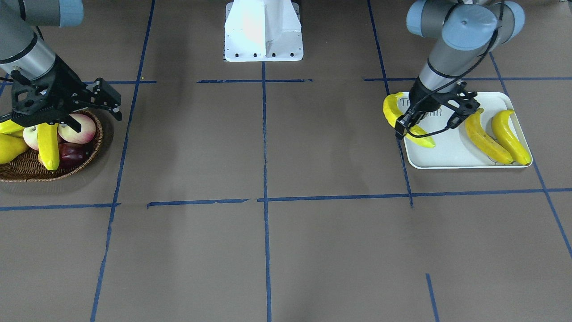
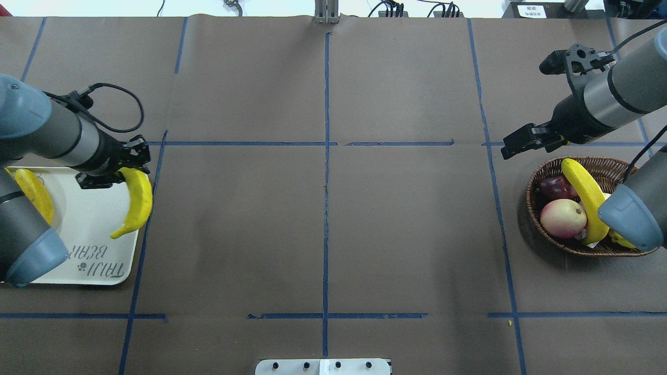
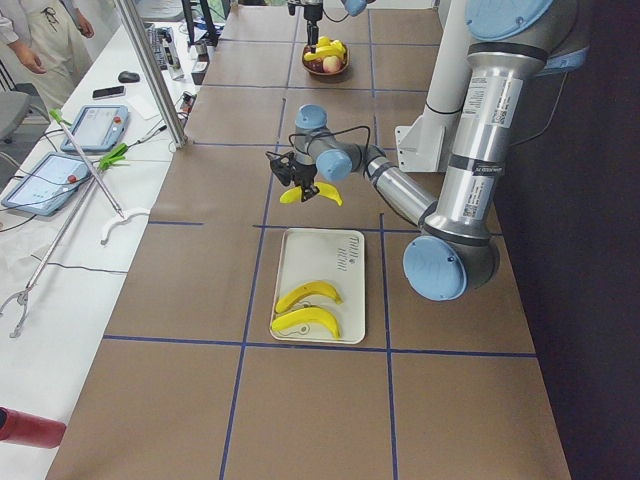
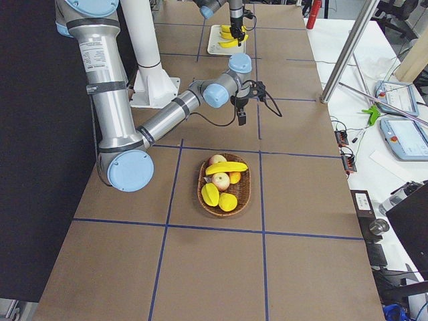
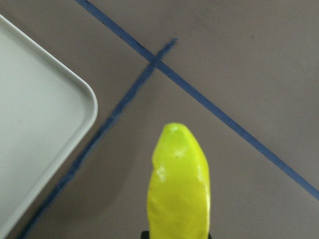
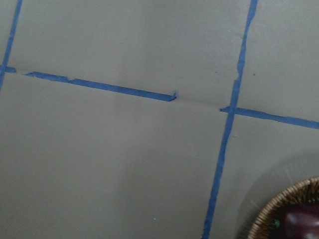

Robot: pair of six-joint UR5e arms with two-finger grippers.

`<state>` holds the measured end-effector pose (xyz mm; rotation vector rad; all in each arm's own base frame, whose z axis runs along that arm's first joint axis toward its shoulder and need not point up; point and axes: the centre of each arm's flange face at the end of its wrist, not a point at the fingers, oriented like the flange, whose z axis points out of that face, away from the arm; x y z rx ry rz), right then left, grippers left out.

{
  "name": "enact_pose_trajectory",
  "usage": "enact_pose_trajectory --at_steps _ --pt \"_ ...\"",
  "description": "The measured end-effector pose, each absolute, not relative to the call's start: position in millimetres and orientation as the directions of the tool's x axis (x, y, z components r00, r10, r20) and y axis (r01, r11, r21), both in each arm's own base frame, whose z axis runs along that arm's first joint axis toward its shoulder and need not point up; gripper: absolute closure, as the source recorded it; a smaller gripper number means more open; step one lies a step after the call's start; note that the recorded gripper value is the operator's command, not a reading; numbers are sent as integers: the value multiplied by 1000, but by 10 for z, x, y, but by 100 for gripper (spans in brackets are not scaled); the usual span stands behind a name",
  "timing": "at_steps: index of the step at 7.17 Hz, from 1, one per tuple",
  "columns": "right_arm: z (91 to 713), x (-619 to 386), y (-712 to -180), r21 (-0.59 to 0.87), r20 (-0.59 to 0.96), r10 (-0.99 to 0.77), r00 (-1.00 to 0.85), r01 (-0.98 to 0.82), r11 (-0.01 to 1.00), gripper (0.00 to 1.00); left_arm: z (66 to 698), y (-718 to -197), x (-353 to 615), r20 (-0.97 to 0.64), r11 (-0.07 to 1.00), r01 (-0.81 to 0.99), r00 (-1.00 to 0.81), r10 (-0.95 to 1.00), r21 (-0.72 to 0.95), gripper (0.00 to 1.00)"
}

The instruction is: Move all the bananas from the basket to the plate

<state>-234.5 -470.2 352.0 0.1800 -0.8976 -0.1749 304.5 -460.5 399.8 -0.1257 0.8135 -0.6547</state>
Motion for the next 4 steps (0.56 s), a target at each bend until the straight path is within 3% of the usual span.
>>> enact_pose_trajectory --at_steps 4 --pt "3700 -2210 -4714 260 732 -268 626 107 960 1 5097 -4741 2507 -581 823 484 591 -559 -298 94"
